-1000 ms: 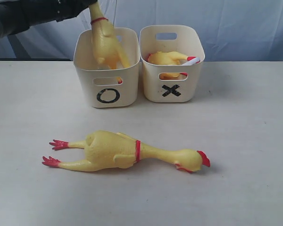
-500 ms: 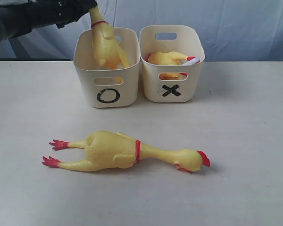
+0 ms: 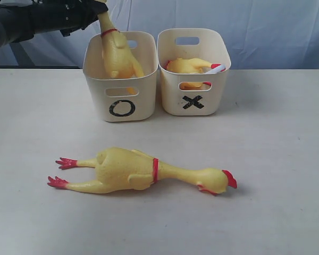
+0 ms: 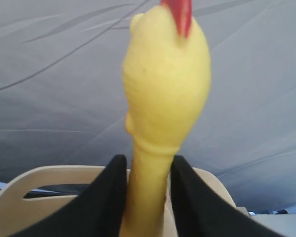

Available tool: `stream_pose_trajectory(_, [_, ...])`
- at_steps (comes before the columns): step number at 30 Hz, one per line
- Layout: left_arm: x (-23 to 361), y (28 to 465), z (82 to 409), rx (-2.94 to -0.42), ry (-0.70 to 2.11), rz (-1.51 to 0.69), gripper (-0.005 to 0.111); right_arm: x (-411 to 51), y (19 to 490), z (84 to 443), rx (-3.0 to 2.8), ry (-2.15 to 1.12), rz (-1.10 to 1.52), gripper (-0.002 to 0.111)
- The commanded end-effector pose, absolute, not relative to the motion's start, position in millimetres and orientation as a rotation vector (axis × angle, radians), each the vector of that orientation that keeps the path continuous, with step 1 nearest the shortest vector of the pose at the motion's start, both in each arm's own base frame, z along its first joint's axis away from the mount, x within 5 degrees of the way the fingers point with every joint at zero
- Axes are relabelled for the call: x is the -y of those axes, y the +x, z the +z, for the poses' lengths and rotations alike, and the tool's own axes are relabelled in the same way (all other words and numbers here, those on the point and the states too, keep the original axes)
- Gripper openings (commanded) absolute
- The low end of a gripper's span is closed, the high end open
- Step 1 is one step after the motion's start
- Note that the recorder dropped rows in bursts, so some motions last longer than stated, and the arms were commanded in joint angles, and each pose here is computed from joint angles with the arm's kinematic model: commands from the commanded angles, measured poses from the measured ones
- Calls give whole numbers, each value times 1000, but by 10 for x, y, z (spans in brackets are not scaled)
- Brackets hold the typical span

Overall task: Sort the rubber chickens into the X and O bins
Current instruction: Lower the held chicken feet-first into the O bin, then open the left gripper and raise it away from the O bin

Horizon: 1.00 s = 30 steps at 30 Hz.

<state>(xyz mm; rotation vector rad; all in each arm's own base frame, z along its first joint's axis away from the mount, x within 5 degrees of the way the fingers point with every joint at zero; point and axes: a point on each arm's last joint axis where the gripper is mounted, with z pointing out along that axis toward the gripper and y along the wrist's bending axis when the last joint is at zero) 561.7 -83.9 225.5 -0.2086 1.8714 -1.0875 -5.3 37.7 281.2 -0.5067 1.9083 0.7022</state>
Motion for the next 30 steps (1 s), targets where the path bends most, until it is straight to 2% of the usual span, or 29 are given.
stream_pose_trajectory(1, [856,5604,2315,-1868,-193,-1087,41,-376,-54,2810,-1895,-510,704,-1])
stream_pose_trajectory(17, [802,5612,2211,-1958,-57,-859,52,-376,-53,2812,-1893,-508,703,-1])
stream_pose_trajectory(30, [772,5600,2195,-2001,67,-715,53,-376,-53,2812,-1893,-508,703,-1])
